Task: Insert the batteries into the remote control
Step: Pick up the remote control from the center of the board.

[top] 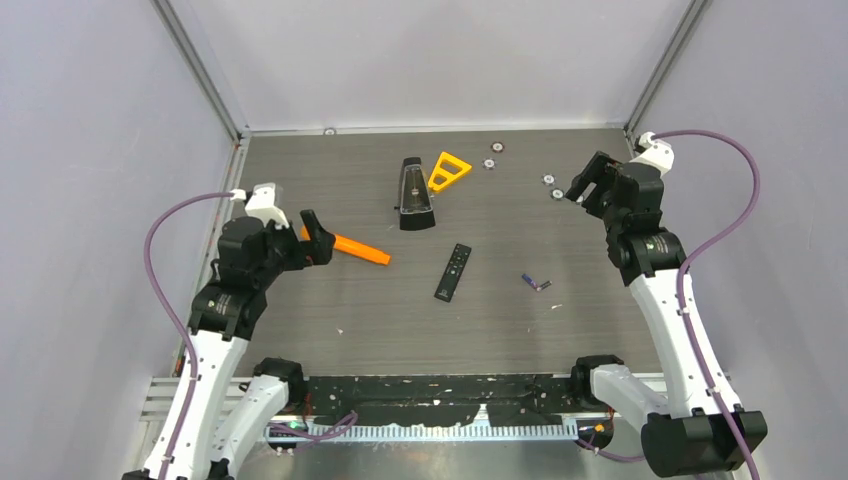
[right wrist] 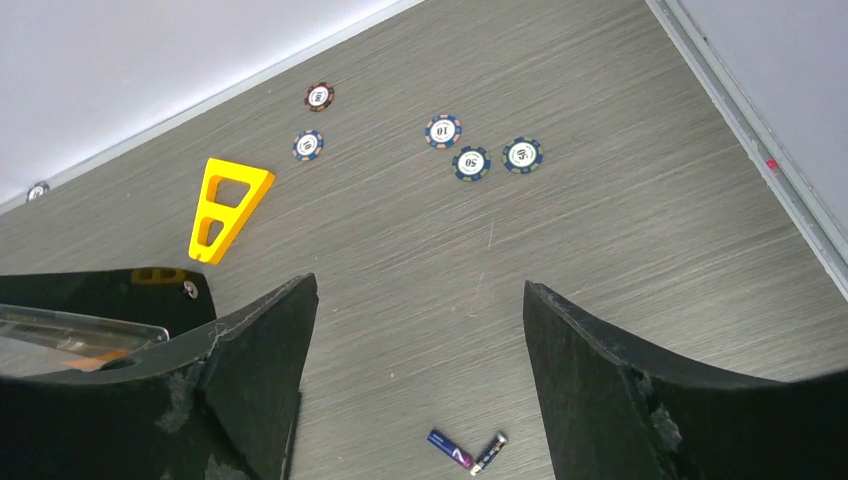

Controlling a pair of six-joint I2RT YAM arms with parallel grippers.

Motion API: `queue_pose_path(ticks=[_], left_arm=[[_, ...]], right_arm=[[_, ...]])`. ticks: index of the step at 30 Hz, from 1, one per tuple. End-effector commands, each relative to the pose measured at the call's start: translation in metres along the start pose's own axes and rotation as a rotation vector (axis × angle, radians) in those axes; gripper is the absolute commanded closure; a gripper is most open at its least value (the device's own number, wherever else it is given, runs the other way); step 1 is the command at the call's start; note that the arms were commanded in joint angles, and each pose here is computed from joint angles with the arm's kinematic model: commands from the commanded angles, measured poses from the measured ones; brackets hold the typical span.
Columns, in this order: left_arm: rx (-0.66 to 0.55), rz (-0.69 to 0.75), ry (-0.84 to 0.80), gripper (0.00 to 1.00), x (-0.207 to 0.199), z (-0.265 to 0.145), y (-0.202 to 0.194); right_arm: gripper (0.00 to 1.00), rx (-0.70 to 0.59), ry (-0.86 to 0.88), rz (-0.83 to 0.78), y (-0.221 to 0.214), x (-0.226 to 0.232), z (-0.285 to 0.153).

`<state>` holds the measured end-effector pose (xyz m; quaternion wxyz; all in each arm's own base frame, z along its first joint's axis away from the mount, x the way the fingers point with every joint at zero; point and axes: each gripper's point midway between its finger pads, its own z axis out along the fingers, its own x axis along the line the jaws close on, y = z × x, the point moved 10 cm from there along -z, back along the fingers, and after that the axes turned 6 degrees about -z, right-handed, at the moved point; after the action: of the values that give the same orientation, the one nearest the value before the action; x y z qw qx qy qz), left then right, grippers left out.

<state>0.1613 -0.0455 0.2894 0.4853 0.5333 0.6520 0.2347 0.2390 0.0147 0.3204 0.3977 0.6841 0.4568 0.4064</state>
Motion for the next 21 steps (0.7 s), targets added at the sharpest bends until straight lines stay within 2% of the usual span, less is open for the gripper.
queue_pose_path(ticks=[1, 7, 10, 16, 21], left_arm=[[-0.084, 0.02, -0.051, 0.0, -0.007, -0.004, 0.015], [-0.079, -0.006, -0.13, 0.0, -0.01, -0.004, 0.005], [-0.026, 0.003, -0.238, 0.0, -0.016, 0.002, -0.001], [0.157, -0.031, -0.387, 0.0, -0.035, 0.025, -0.013], [0.219, 0.042, -0.403, 0.0, -0.061, 0.054, -0.034]], right_arm=[[0.17, -0.09, -0.043, 0.063, 0.011, -0.002, -0.003], [0.14, -0.127, -0.005, 0.042, 0.008, -0.003, -0.006], [0.15, -0.124, 0.027, 0.057, 0.007, 0.0, -0.008], [0.19, -0.035, 0.07, 0.086, -0.006, 0.005, 0.0], [0.21, 0.052, 0.095, 0.129, -0.026, 0.008, 0.007]])
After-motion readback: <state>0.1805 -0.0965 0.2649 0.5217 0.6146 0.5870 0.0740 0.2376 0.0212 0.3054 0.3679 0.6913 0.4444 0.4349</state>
